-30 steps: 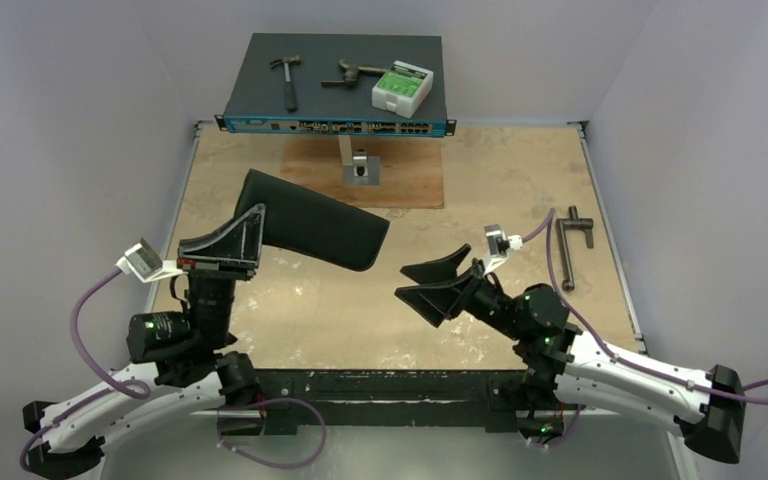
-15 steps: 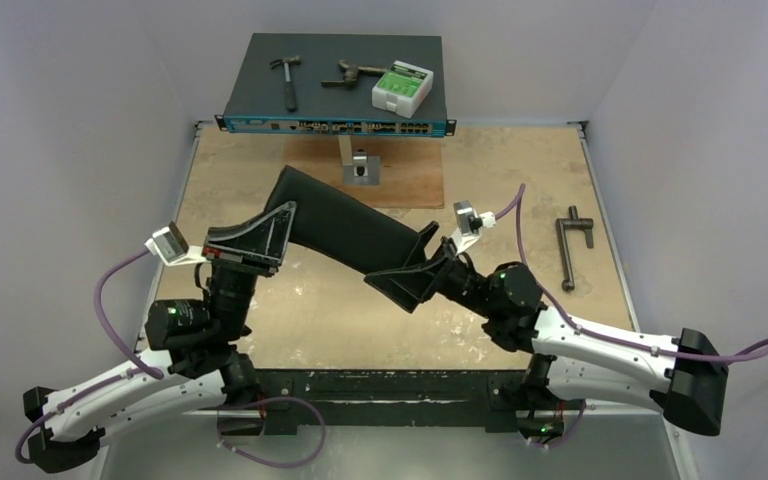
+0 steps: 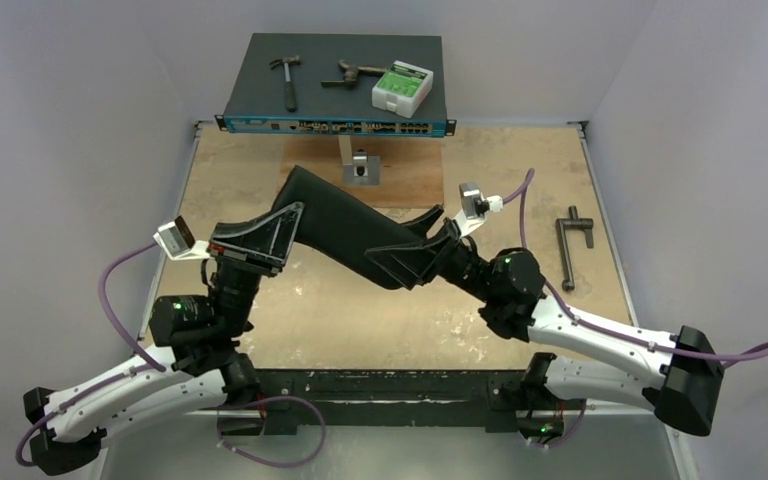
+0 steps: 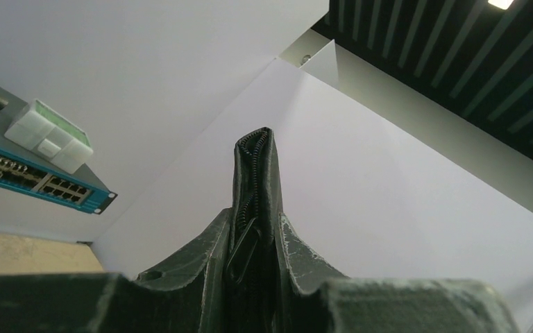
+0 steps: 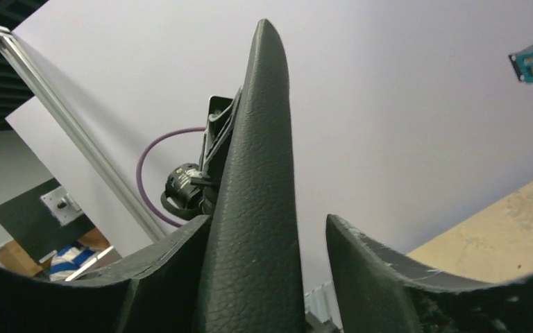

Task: Sort the hair-cutting tools
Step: Zip the hairdressing tool bag.

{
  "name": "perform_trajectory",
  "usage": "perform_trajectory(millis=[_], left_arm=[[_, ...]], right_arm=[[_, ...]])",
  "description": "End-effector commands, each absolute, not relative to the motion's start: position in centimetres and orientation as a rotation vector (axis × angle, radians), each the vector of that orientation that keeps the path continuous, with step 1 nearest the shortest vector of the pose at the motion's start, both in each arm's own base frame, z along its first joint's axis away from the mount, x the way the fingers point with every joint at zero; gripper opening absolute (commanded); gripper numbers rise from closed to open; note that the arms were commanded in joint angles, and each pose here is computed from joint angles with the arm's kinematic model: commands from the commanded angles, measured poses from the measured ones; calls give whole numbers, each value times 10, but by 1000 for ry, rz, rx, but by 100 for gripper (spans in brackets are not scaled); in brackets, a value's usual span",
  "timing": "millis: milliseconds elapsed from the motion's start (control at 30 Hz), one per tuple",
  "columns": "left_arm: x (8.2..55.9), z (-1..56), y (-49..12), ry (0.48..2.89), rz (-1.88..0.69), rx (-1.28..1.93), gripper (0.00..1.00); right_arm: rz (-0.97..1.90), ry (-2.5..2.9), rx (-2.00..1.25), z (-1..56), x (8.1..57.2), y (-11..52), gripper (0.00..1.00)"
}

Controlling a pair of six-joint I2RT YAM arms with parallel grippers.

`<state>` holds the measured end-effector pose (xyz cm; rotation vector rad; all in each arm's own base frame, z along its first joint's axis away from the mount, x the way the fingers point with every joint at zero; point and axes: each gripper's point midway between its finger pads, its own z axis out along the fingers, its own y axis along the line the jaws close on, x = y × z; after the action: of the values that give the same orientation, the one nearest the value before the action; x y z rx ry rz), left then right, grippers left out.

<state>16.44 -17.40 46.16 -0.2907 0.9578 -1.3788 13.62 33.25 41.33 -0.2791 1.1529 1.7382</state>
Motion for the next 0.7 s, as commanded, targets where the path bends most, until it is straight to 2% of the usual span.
perform_trajectory(millis=[0, 133, 167, 200, 233, 267, 333, 500, 633, 667], left_arm=[[148, 473, -195, 964, -1489, -181, 0], [148, 460, -198, 1058, -1419, -125, 0], [146, 454, -195, 1107, -1375, -88, 8], [145, 445, -190, 1174, -1320, -60, 25], [143, 438, -180, 1229, -1263, -36, 41], [141, 425, -170, 1299, -1185, 3, 49], [133, 407, -143, 1372, -1060, 68, 53], [101, 370, -103, 1418, -966, 257, 59], [88, 346, -113, 1484, -950, 424, 69], [87, 339, -126, 1510, -954, 483, 74]], right_arm=[[1784, 1033, -391, 451, 118, 327, 51], [1749, 1065, -479, 449, 113, 317, 22], [1722, 1088, -504, 448, 113, 312, 12], [1687, 1125, -528, 446, 113, 305, 0], [1650, 1168, -548, 443, 112, 299, 0], [1602, 1193, -572, 445, 109, 288, 0], [1524, 1261, -613, 444, 101, 272, 0], [1377, 1496, -621, 429, 93, 242, 0], [1328, 1634, -643, 413, 86, 231, 0], [1332, 1652, -659, 411, 82, 230, 0]])
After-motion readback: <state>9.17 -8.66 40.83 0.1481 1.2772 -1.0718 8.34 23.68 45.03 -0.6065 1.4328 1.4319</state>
